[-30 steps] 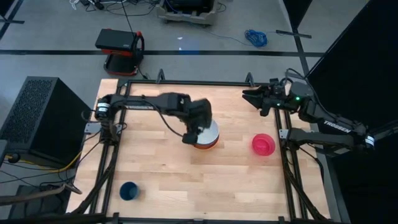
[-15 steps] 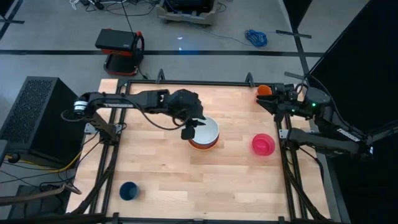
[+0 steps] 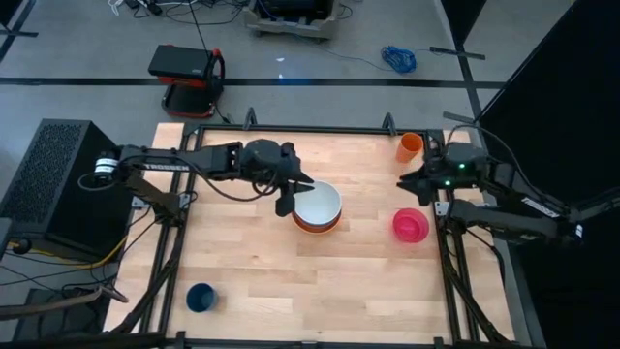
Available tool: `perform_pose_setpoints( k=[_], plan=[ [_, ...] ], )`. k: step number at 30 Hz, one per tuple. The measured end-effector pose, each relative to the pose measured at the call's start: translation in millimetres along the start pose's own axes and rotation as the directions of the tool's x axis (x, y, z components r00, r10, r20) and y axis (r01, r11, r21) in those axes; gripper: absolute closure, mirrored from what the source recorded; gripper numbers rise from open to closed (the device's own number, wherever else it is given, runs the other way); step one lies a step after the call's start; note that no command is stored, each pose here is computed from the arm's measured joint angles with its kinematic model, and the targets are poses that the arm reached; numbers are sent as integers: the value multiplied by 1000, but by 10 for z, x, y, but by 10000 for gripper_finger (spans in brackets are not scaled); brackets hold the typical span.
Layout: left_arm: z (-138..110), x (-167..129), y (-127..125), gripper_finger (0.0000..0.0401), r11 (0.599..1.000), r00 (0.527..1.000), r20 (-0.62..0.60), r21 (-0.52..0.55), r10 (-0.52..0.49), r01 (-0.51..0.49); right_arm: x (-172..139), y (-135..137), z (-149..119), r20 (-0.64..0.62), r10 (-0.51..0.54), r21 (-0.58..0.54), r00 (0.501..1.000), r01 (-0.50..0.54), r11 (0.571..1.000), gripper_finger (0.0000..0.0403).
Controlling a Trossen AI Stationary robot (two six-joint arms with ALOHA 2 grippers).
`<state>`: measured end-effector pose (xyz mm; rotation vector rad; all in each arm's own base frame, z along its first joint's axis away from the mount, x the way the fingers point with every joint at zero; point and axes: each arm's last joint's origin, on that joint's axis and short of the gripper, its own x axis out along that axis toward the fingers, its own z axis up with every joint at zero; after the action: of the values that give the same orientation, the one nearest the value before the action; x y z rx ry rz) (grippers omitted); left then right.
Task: Nest bowls inside each other
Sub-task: Stack the red bowl on top of the white bowl
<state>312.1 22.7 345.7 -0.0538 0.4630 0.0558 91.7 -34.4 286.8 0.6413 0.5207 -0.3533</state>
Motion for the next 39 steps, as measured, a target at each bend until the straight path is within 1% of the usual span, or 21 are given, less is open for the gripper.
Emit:
perform_pose_setpoints(
  k=[4, 10, 14, 24, 33, 37, 39],
  plan=[
    [-5, 4, 0, 324, 1000, 1000, -4, 0, 1, -1, 70, -73, -113, -178, -87, -13, 980, 86, 996, 227],
    [-13, 3, 7, 317, 1000, 1000, -13, -2, 3, -3, 127, -115, -167, -290, -142, -51, 946, 132, 990, 227],
    [-35, 3, 7, 320, 1000, 999, -36, -2, 3, -3, 176, -152, -210, -386, -195, -81, 902, 178, 981, 228],
    [-52, 2, 7, 322, 1000, 999, -53, -3, 3, -3, 358, -197, -202, -498, -271, -161, 824, 219, 962, 206],
    [-62, 1, 8, 319, 1000, 998, -63, -2, 3, -3, 519, -242, -210, -590, -321, -232, 740, 226, 946, 188],
    [-63, 3, 7, 317, 1000, 998, -65, -3, 1, -2, 594, -285, -261, -632, -334, -248, 699, 226, 942, 183],
    [-63, 3, 7, 319, 1000, 998, -65, -3, 1, -1, 616, -289, -259, -635, -335, -248, 695, 228, 942, 183]
  ],
)
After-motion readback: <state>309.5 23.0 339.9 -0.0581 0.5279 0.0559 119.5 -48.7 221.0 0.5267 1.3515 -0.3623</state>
